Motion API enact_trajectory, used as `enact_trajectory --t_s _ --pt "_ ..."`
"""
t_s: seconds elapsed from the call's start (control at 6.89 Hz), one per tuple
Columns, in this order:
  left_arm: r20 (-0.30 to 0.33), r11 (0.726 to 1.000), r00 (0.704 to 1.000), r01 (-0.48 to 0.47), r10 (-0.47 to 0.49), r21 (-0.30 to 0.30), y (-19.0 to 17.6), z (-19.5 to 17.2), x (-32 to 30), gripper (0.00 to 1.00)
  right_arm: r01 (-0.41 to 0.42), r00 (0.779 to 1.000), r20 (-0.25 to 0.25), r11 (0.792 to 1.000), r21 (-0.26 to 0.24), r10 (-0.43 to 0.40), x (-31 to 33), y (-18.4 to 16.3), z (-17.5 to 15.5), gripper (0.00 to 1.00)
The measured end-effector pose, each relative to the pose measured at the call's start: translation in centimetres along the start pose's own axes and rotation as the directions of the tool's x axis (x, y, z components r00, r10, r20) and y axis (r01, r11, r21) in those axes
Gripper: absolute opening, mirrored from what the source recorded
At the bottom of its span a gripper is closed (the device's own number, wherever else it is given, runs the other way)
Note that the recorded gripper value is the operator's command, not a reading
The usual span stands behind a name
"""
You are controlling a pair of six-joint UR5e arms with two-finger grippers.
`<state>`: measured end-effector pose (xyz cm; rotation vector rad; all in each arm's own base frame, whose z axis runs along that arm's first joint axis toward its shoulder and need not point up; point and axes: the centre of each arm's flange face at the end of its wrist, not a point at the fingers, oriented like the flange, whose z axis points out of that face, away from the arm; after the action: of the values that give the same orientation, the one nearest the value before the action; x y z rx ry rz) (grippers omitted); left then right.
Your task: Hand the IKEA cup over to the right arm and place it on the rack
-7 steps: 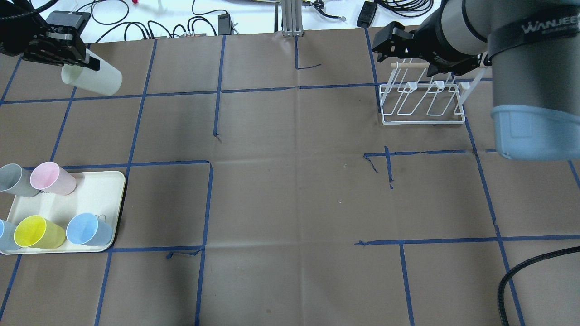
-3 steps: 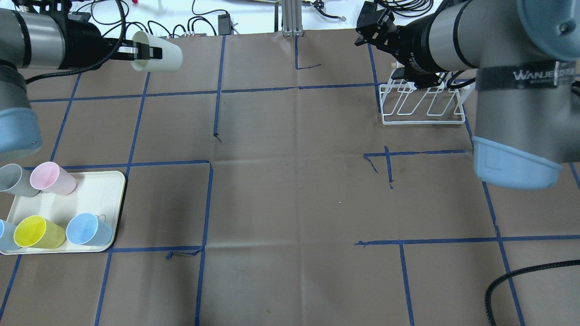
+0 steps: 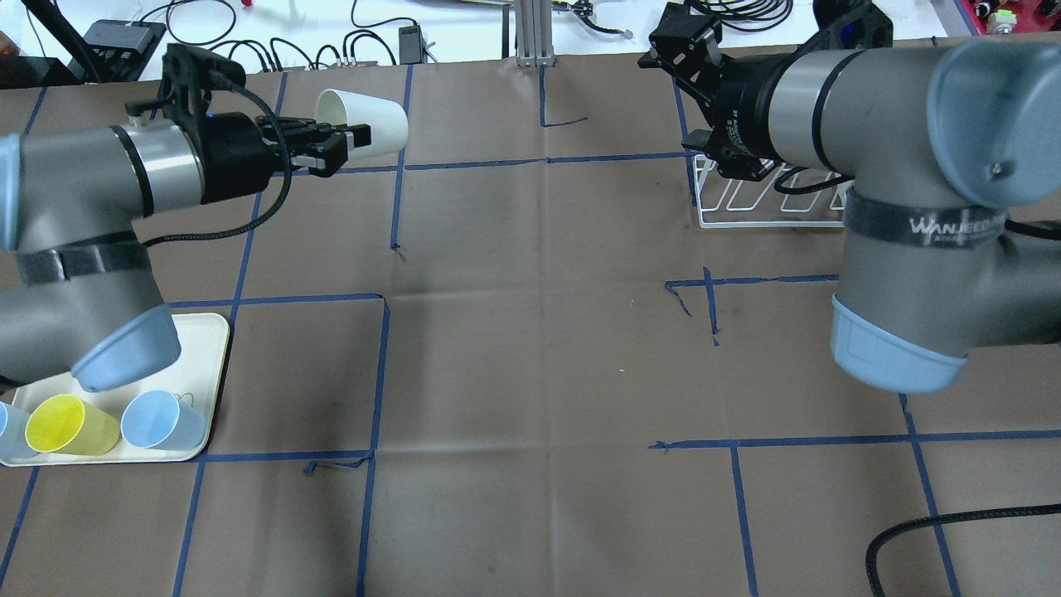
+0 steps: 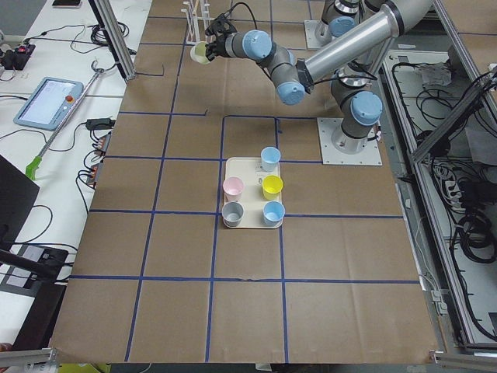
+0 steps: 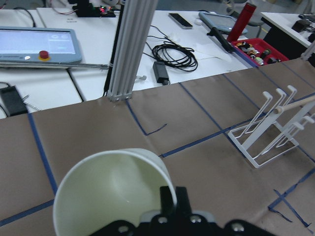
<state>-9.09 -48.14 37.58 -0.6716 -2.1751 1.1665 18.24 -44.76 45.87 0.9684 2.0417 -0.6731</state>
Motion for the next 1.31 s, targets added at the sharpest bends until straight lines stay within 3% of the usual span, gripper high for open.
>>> enact_trajectory --t_s 0.29,0.58,0.73,1.02,1.16,1.31 --pt "-0.096 0.993 0.992 -0.066 0.076 0.099 3.7 1.3 2.1 0.00 -0.165 0.977 0.126 0.985 -0.046 0.170 1.5 1.7 0.2 0.99" --pt "-0.172 0.985 0.978 -0.091 0.116 0.149 4.7 2.8 3.3 0.00 -0.253 0.941 0.192 0.955 -0.154 0.280 2.5 3.0 2.7 1.00" --pt "-0.205 0.985 0.972 -0.085 0.114 0.148 3.7 3.9 4.6 0.00 -0.270 0.932 0.198 0.945 -0.184 0.304 3.1 3.6 4.3 1.00" --pt "-0.216 0.991 0.973 -0.053 0.078 0.120 1.7 6.3 5.6 0.00 -0.282 0.929 0.190 0.939 -0.196 0.319 3.9 4.0 5.8 1.00" --pt "-0.218 0.992 0.973 -0.047 0.071 0.113 1.6 6.9 5.7 0.00 -0.287 0.928 0.188 0.940 -0.184 0.321 4.1 3.8 6.0 1.00" --pt "-0.219 0.993 0.974 -0.037 0.061 0.110 1.6 7.1 5.9 0.00 -0.299 0.928 0.188 0.945 -0.135 0.321 4.2 3.3 6.2 1.00"
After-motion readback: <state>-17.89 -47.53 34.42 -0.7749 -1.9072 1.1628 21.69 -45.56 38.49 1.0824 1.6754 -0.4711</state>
